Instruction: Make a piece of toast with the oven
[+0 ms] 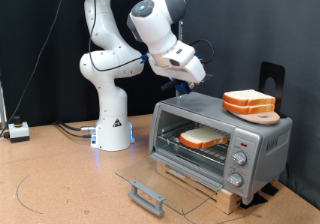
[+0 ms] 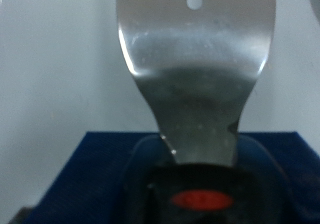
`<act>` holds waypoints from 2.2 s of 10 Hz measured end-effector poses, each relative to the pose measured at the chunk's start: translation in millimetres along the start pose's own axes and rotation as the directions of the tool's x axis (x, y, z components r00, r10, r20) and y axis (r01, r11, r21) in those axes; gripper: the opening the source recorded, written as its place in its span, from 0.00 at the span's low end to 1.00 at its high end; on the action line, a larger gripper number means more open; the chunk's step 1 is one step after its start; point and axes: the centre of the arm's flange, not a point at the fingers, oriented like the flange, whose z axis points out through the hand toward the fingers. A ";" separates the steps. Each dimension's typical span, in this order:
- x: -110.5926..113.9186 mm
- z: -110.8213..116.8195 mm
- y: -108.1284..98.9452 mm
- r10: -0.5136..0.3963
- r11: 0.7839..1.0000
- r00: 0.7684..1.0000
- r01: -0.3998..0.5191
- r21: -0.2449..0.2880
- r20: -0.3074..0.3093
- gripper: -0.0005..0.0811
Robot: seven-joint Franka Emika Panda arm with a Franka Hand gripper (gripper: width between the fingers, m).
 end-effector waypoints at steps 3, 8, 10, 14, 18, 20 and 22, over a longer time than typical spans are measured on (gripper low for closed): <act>11.5 25.3 -29.8 0.065 0.996 0.996 -0.062 -0.060 0.057 0.49; 15.6 57.6 -35.8 0.110 0.984 0.993 -0.103 -0.149 0.042 0.49; 16.0 61.5 -35.6 0.117 0.984 0.992 -0.111 -0.141 0.036 0.51; 18.7 56.7 -34.8 0.115 0.986 0.993 -0.114 -0.122 -0.005 0.97; 18.3 23.4 -34.3 0.069 0.993 0.994 -0.077 -0.092 -0.087 1.00; 18.3 17.4 -36.8 0.062 0.994 0.993 -0.071 -0.086 -0.097 1.00; 11.3 7.8 -26.6 0.084 0.993 0.992 -0.091 -0.073 -0.094 1.00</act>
